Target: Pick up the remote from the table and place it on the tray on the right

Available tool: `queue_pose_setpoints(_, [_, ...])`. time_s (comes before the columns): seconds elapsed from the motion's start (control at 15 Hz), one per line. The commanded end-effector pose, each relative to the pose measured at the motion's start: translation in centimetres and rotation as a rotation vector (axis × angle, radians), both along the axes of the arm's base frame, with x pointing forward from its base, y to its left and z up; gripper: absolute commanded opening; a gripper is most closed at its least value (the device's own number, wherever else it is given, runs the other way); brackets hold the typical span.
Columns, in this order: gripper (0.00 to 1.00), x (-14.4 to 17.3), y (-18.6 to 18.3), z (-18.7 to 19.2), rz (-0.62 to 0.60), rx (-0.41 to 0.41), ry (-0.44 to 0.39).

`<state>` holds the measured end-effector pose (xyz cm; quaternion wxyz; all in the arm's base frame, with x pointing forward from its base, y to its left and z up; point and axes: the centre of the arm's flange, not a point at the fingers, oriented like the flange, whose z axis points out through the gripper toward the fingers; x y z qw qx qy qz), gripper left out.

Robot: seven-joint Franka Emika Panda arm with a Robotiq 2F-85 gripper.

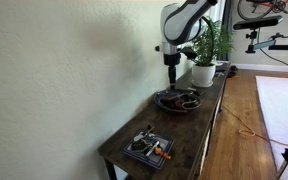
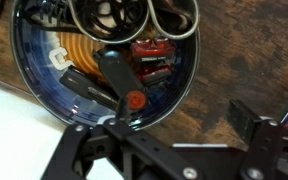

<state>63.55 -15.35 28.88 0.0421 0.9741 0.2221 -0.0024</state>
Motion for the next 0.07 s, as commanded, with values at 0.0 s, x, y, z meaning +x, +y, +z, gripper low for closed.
queue_pose_setpoints(0.0, [1.0,0.03,0.07,-0.1,0.001,0.001,0.001])
